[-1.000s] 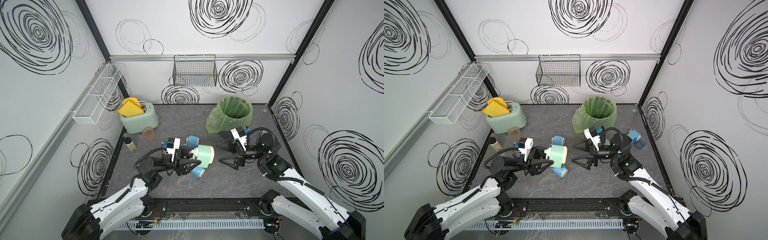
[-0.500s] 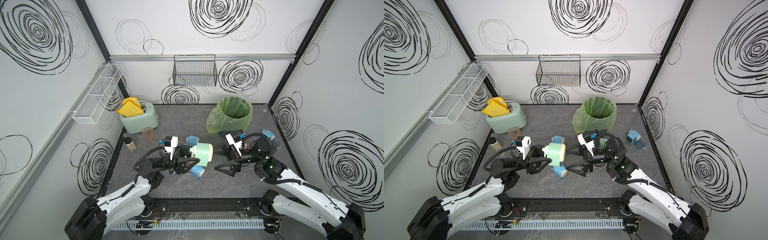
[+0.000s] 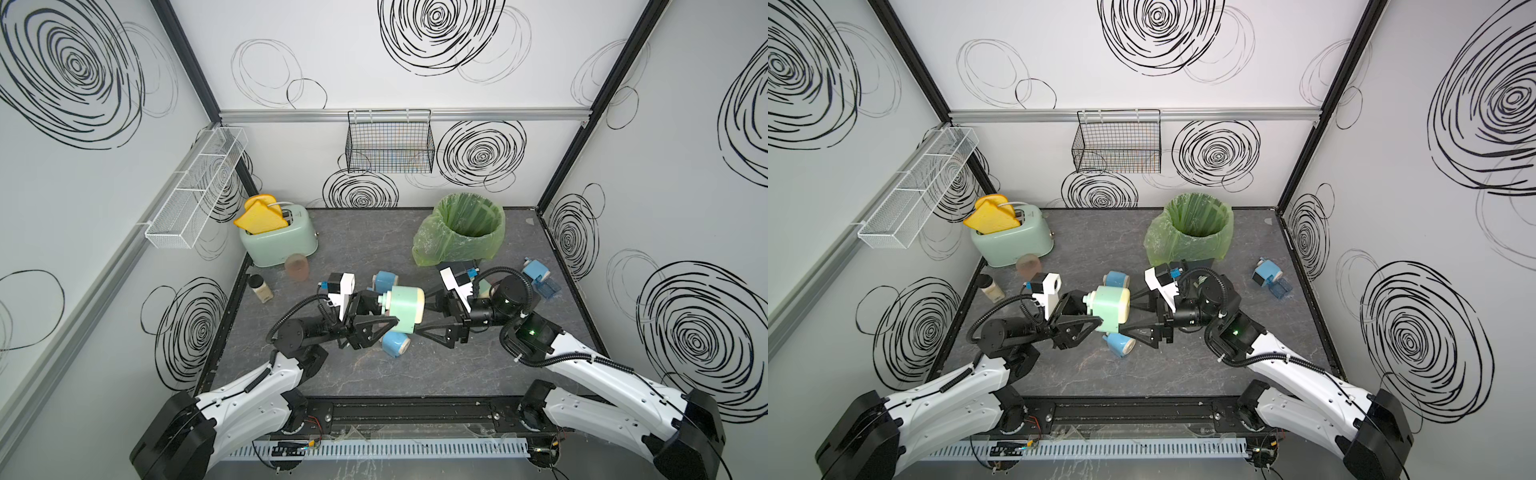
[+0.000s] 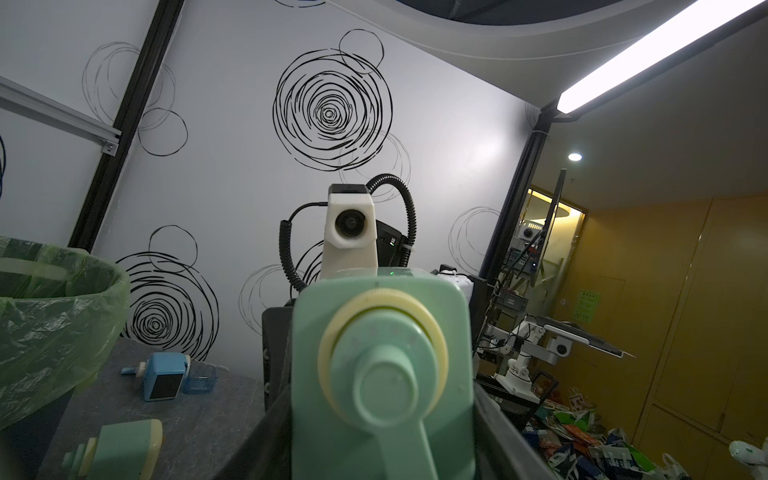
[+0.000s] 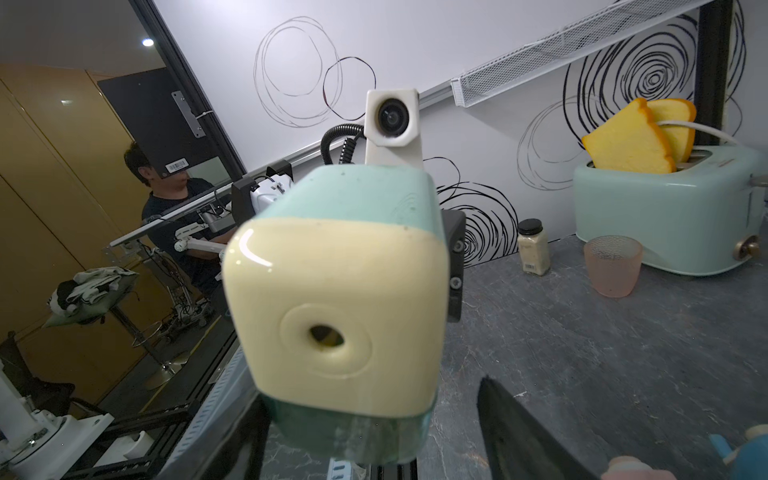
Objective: Take out the pencil sharpener tray and clean the shavings
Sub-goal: Open the container of the pencil sharpener.
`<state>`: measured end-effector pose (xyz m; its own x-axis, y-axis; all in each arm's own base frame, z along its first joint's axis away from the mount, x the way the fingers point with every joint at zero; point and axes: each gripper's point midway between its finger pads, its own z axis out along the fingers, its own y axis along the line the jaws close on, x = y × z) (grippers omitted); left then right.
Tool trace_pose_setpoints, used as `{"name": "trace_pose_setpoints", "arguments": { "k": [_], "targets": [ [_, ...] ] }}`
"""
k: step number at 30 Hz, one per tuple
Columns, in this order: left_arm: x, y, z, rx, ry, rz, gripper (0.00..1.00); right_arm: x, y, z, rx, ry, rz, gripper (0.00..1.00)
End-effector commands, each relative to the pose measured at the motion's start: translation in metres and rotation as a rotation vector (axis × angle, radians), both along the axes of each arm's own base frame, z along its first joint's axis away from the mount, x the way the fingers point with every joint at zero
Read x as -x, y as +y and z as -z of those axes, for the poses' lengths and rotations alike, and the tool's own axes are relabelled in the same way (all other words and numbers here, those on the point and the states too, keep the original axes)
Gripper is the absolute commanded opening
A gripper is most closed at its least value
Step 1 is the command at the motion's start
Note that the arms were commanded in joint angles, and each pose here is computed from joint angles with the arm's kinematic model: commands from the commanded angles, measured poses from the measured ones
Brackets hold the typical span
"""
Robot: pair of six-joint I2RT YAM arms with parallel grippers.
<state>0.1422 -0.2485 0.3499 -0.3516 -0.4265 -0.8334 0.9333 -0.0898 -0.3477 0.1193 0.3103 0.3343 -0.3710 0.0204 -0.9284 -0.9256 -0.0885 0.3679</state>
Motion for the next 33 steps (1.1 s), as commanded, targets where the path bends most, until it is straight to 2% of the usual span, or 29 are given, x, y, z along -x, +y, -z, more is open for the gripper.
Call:
{"name": "trace_pose_setpoints", "arguments": {
  "k": [1, 5, 12, 15, 33],
  "targets": [
    [0.012, 0.009, -0.019, 0.071, -0.084, 0.002, 0.45, 0.001, -0.001, -0.025, -0.067, -0.053, 0.013, 0.78],
    [0.011, 0.008, -0.018, 0.068, -0.084, -0.001, 0.45, -0.001, 0.000, -0.026, -0.071, -0.043, 0.015, 0.77],
    [0.010, 0.007, -0.017, 0.060, -0.084, -0.007, 0.45, -0.004, 0.002, -0.020, -0.054, -0.024, 0.021, 0.58],
    [0.010, 0.007, -0.017, 0.057, -0.086, -0.010, 0.45, -0.005, 0.002, -0.018, -0.050, -0.021, 0.025, 0.54],
    [0.003, 0.020, -0.020, 0.042, -0.096, -0.073, 0.45, -0.018, -0.032, 0.003, -0.008, 0.014, 0.041, 0.53]
  ]
}}
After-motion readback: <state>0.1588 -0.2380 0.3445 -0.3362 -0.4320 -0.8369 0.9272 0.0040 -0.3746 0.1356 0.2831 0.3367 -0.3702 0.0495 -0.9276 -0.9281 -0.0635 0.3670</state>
